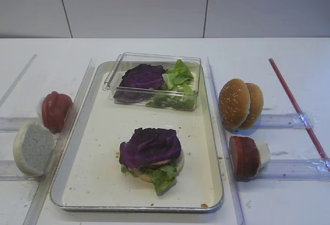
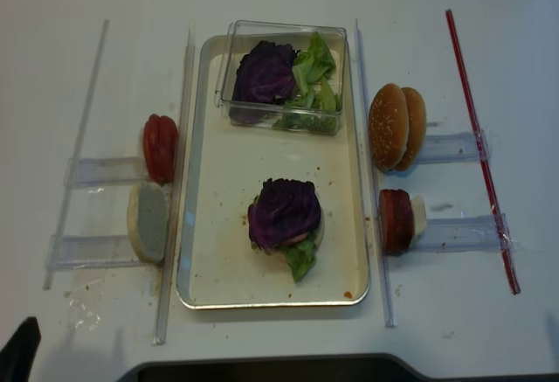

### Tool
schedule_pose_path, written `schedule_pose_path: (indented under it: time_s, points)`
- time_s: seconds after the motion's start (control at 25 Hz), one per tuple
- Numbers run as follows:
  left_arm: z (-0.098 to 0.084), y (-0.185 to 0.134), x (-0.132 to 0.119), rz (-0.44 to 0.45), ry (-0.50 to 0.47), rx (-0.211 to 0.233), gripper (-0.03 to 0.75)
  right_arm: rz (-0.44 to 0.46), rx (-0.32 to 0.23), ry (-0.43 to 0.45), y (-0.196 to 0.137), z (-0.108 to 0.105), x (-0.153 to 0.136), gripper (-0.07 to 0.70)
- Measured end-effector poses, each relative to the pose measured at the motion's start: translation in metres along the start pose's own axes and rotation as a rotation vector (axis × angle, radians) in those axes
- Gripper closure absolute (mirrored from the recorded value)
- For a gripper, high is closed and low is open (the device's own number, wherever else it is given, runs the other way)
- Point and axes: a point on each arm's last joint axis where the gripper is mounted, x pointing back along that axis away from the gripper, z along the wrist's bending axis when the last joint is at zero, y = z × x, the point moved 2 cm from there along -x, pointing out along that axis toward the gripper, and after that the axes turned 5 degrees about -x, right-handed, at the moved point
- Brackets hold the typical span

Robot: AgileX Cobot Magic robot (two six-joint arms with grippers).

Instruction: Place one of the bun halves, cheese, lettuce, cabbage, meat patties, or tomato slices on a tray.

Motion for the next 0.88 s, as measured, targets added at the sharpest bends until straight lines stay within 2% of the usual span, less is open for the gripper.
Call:
schedule_pose_path:
  time_s: [0.12, 0.48, 0.76, 0.88]
  points:
    - [0.0002, -0.0059, -0.0012, 0.047, 0.001, -0.003, 0.307, 0.0, 0.0, 0.0, 0.0, 0.0, 0.0, 0.153]
    - [0.0008, -0.0072, -0.0018, 0.054, 0.007, -0.004, 0.302, 0.0, 0.002, 0.0, 0.0, 0.0, 0.0, 0.153]
    - [0.0017, -0.0073, -0.0018, 0.055, 0.015, -0.007, 0.185, 0.0, 0.002, 0.0, 0.0, 0.0, 0.0, 0.153]
    - [0.0017, -0.0073, -0.0018, 0.055, 0.015, -0.005, 0.166, 0.0, 0.002, 0.0, 0.0, 0.0, 0.0, 0.153]
